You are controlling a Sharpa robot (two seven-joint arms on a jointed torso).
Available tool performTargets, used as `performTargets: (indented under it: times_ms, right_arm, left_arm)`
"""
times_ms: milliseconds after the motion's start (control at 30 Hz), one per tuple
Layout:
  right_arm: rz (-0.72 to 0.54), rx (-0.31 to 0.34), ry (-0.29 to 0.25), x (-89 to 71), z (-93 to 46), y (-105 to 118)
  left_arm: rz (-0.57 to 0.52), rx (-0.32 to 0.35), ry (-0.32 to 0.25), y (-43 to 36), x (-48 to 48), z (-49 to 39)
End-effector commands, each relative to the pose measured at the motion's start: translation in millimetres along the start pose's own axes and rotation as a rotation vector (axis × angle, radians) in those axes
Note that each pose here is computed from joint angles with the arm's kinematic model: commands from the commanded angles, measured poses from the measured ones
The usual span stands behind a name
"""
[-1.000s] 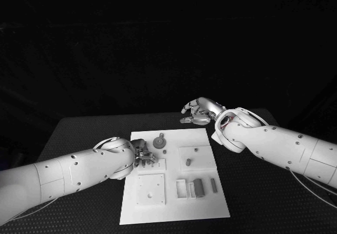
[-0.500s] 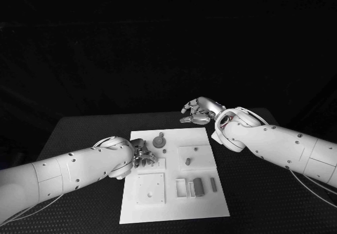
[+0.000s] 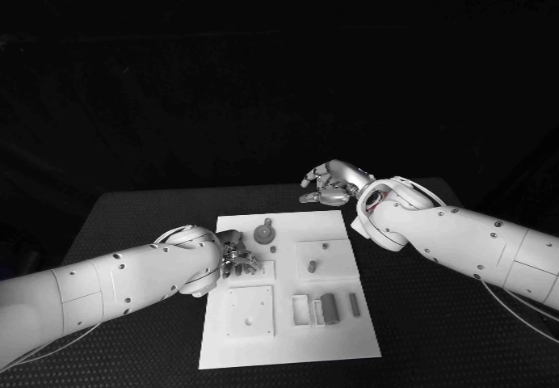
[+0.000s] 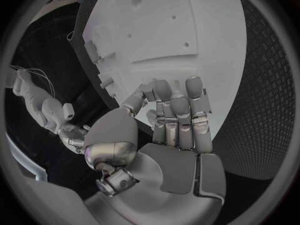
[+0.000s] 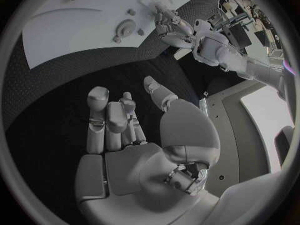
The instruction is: Assemble the parts on the task board
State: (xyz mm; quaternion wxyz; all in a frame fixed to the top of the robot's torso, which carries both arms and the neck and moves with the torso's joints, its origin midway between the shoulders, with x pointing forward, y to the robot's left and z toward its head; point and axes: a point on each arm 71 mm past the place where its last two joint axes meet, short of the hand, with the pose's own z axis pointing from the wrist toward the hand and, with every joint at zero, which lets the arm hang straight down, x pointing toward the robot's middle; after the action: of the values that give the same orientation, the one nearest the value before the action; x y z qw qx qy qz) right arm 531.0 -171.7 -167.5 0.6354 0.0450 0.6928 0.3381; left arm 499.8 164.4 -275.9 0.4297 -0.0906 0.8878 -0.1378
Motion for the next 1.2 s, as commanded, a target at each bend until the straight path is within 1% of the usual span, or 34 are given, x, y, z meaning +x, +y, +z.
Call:
performTargets:
  times_ms: [33,267,500,800,1200]
  right_arm:
    - [-0.001,-0.007,0.012,0.9,-0.2,0.6]
    - [-0.001,-0.006,0.012,0.8,-0.4,0.3]
    - [-0.001,-0.006,0.011,0.7,-0.5,0.1]
    - [-0.001,-0.005,0.012,0.6,-0.7,0.0]
    - [-0.001,-0.005,0.012,0.6,-0.8,-0.2]
  left_arm:
    - [0.049,0.021,-0.020,-3.1,-0.8,-0.1]
    - [0.076,0.027,-0.026,-4.2,-0.6,-0.1]
    - [0.087,0.026,-0.012,-4.0,1.0,-0.8]
    - [0.097,0.032,0.003,-6.3,4.1,-2.0]
    - [0.118,0.034,-0.008,-6.4,4.6,-2.1]
